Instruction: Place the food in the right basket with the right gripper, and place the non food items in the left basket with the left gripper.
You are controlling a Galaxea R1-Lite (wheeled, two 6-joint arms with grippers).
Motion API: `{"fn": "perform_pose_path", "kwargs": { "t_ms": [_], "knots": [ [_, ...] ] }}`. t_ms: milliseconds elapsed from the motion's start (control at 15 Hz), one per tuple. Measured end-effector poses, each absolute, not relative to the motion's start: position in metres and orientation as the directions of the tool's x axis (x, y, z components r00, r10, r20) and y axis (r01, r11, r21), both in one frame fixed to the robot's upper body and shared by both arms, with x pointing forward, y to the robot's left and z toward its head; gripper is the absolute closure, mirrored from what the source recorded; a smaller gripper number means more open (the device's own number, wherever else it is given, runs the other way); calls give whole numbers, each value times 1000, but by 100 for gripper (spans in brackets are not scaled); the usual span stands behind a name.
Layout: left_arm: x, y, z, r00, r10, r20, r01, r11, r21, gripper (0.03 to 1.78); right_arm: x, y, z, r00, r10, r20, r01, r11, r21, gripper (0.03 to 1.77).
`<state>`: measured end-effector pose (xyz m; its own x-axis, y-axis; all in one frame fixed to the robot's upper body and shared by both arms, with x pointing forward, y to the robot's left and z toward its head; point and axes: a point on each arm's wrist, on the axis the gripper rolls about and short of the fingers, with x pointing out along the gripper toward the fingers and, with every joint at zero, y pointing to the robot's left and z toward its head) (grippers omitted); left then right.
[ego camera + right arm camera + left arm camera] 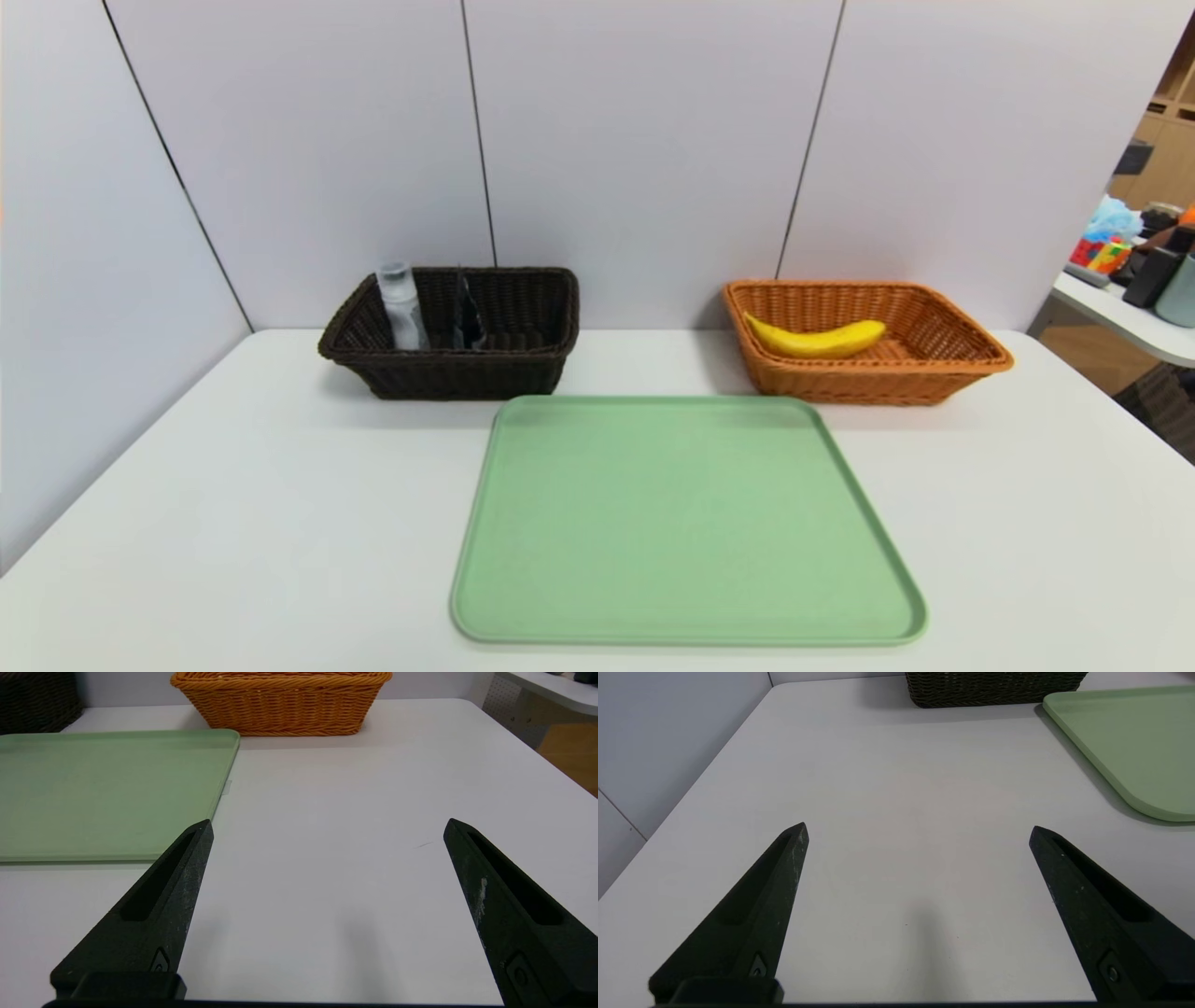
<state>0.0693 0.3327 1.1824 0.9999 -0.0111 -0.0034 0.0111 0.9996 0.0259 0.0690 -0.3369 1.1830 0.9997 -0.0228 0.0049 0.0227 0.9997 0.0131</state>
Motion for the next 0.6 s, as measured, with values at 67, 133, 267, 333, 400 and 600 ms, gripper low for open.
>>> {"fn": "perform_pose_path", "kwargs": {
  "t_ms": [67,133,267,333,400,600],
  "knots": [
    [69,333,1182,1000,-11,-3,11,1000,26,12,69,-337,1183,1000,-23,2,23,1000,13,10],
    [69,333,1182,1000,-11,-3,11,1000,26,12,69,-337,1183,1000,-23,3,23,1000,13,10],
    [69,333,1182,1000,-11,-3,11,1000,26,12,69,-337,1183,1000,-23,7,23,1000,16,10],
    [69,333,1182,1000,-11,-3,11,1000,26,12,69,-337,1183,1000,-23,6,23,1000,17,10],
    [69,333,1182,1000,-11,-3,11,1000,26,12,69,-337,1182,1000,-24,-4,24,1000,17,10],
    [69,333,1182,1000,-11,-3,11,1000,26,12,69,-337,1184,1000,-25,8,24,999,21,10]
  ]
}}
